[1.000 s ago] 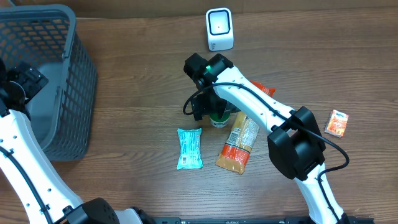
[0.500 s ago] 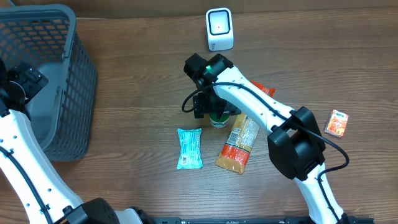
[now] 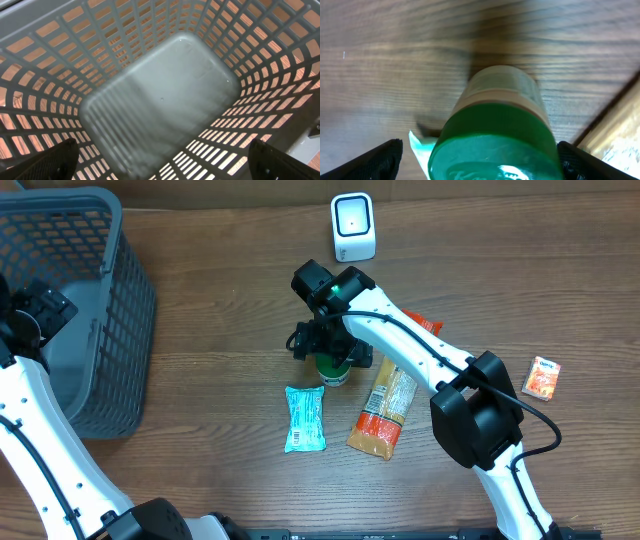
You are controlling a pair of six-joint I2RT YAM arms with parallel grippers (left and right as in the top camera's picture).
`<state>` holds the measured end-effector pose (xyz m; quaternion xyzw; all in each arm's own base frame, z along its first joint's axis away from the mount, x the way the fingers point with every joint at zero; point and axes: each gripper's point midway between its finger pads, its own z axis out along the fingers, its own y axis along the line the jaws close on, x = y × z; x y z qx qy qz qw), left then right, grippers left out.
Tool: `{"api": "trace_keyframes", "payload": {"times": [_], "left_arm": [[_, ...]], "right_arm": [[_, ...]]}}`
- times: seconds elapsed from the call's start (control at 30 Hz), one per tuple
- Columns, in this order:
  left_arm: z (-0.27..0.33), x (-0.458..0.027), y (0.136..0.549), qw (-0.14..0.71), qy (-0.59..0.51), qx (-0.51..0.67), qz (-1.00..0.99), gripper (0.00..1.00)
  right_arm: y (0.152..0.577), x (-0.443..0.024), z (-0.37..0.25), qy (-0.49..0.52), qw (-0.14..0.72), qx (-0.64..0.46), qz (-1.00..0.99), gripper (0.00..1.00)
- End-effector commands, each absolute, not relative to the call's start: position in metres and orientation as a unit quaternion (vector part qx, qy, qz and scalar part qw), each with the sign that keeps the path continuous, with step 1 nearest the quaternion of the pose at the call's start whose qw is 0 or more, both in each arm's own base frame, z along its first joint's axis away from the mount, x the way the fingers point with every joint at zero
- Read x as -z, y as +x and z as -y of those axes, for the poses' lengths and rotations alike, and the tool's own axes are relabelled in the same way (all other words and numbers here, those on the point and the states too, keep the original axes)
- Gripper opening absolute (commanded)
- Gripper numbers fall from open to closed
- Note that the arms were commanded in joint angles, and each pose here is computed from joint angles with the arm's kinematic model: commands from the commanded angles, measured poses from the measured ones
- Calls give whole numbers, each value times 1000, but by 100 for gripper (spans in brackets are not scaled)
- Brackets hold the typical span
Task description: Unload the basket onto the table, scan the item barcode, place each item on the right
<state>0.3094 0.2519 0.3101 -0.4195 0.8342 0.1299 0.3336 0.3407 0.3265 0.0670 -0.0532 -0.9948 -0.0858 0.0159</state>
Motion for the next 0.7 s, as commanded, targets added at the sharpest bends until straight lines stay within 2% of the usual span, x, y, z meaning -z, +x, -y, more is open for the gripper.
{"api": "trace_keyframes", "payload": {"times": [0.0, 0.43, 0.67], "left_arm": [[-252, -318, 313, 343, -422, -130, -829, 100], [-252, -318, 313, 343, -422, -130, -829, 100], [-252, -318, 313, 343, -422, -130, -829, 100]], "right_arm": [[345, -61, -320, -169, 10, 64, 983, 100], [342, -62, -324, -387, 38, 67, 919, 100], [341, -62, -323, -400, 39, 64, 913, 100]]}}
